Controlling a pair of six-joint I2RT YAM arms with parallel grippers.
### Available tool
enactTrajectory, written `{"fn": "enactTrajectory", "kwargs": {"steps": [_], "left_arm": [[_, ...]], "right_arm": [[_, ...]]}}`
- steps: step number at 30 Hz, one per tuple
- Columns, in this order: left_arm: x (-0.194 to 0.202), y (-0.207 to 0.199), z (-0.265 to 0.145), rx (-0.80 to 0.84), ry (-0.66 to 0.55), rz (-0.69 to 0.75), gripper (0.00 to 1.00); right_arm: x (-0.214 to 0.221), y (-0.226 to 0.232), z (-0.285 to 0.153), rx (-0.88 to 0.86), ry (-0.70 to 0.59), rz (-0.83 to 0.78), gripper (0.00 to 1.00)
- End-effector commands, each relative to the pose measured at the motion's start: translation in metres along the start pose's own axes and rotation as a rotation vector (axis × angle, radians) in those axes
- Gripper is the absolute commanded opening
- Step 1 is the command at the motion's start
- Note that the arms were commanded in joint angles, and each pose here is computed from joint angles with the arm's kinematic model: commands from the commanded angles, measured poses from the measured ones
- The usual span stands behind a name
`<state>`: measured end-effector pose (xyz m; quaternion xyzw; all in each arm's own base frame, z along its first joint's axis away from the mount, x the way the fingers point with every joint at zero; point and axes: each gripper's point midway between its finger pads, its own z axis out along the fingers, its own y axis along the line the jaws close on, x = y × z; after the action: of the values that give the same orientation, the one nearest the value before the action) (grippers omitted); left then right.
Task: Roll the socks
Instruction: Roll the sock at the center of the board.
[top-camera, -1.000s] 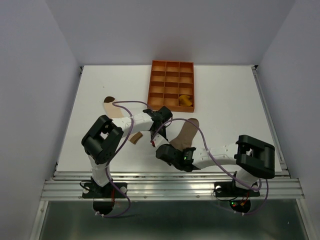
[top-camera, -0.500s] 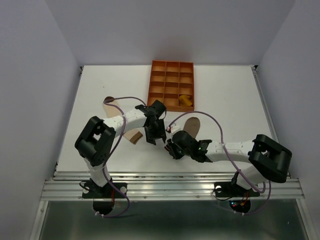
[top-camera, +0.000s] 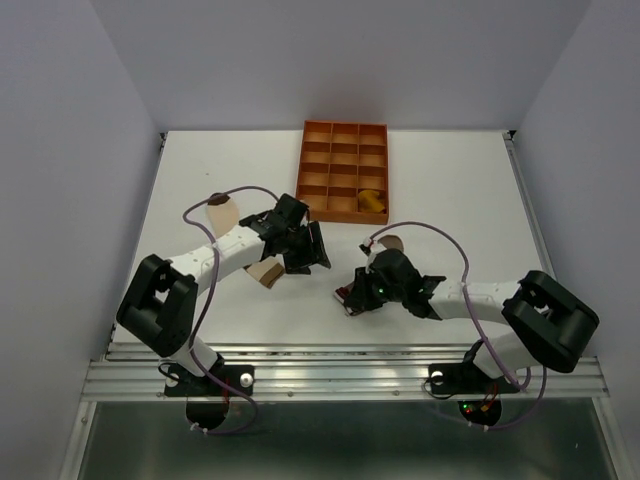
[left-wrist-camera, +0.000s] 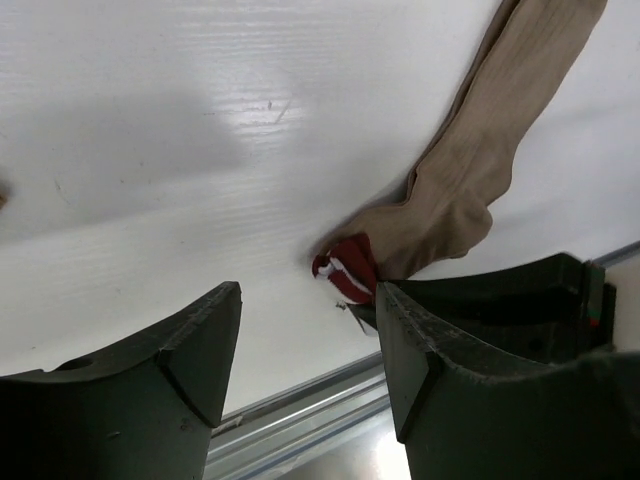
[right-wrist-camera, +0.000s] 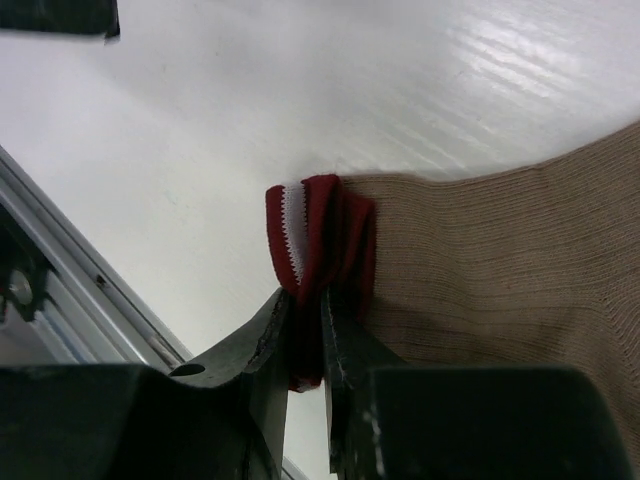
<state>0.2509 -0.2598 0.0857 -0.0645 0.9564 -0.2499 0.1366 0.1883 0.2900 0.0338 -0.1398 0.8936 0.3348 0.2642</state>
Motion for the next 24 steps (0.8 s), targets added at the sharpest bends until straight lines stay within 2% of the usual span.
{"fn": "enactTrajectory", "kwargs": {"steps": [1,7,13,24], "left_arm": [[0.007,-0.014,-0.008,0.113,-0.013,0.075,0.67],[0.03,-0.02,0.003,0.13,0.028,0.143,0.67],[0.036,-0.032,0.014,0.174,0.048,0.177,0.67],[0.047,-0.042,0.041,0.179,0.107,0.224,0.66]], "right_arm": [[-0.015,0.007,-0.003,-0.099,-0.034,0.15,0.01],[-0.011,-0.009,-0.005,-0.122,-0.04,0.318,0.01],[-0.002,-0.014,-0.012,-0.177,-0.045,0.44,0.01],[0.013,-0.052,-0.014,-0.084,-0.044,0.63,0.01]]}}
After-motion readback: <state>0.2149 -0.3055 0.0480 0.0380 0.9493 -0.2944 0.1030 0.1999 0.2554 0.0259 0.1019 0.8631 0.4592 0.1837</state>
